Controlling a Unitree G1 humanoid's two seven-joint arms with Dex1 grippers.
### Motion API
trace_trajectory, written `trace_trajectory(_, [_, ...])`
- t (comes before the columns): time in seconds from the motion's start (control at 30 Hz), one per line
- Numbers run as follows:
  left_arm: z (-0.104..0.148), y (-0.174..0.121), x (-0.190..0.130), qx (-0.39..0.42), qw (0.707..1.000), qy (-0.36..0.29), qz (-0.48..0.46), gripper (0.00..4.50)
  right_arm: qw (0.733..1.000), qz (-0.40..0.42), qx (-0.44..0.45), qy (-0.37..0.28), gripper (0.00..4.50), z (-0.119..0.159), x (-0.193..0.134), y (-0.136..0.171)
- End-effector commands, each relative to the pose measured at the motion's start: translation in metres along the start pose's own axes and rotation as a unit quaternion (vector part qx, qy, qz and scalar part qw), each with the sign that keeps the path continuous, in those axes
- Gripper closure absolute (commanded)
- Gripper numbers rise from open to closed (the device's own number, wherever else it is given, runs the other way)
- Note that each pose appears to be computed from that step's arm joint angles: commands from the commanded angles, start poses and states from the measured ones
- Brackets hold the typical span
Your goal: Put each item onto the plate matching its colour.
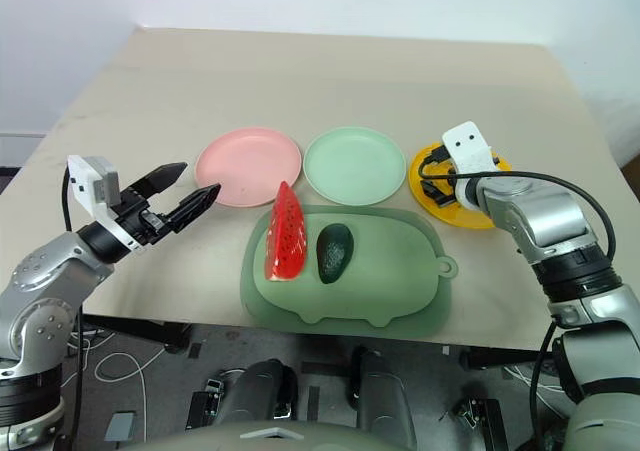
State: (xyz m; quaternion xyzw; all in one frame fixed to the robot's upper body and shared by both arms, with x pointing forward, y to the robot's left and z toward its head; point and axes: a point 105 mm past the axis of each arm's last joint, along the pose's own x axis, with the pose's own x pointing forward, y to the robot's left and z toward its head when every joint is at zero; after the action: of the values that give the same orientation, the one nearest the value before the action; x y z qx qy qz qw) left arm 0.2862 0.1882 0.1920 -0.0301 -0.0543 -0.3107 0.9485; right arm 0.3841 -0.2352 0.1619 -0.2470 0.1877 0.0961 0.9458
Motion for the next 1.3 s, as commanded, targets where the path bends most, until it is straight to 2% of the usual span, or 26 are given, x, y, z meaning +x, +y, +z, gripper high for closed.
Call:
trace_trajectory(0.03, [0.009, -0.005, -0.003, 0.014, 1.000, -0.015, -0.001, 0.00, 0.989, -0.051, -0.101, -0.098, 0.04, 0.045, -0.038, -0.022])
trace_trajectory(0.13, [0.008, -0.004, -0.005, 0.012, 1.000, -0.013, 0.001, 0.00, 0.983, -0.031, -0.117, -0.135, 0.04, 0.060, -0.059, -0.013])
trace_trajectory(0.2, [0.007, -0.004, -0.003, 0.010, 1.000, -0.012, 0.000, 0.00, 0.987, 0.048, -0.039, -0.150, 0.04, 0.065, -0.074, 0.009])
trace_trajectory(0.3, [0.006, -0.005, 0.001, 0.005, 1.000, -0.008, -0.012, 0.00, 0.969, 0.192, 0.068, -0.140, 0.04, 0.057, -0.095, 0.062])
trace_trajectory(0.4, [0.005, -0.003, 0.003, 0.006, 1.000, 0.000, -0.020, 0.00, 0.952, 0.256, 0.123, -0.113, 0.04, 0.044, -0.102, 0.103])
trace_trajectory(0.53, [0.005, 0.004, 0.003, 0.013, 1.000, 0.010, -0.020, 0.00, 0.937, 0.276, 0.190, -0.101, 0.04, 0.046, -0.100, 0.131])
trace_trajectory(0.93, [0.006, 0.004, 0.005, 0.010, 1.000, 0.014, -0.026, 0.00, 0.939, 0.275, 0.203, -0.027, 0.04, 0.031, -0.092, 0.157])
trace_trajectory(1.3, [0.007, 0.003, 0.001, 0.009, 1.000, 0.017, -0.019, 0.00, 0.936, 0.291, 0.201, 0.009, 0.04, 0.027, -0.080, 0.176])
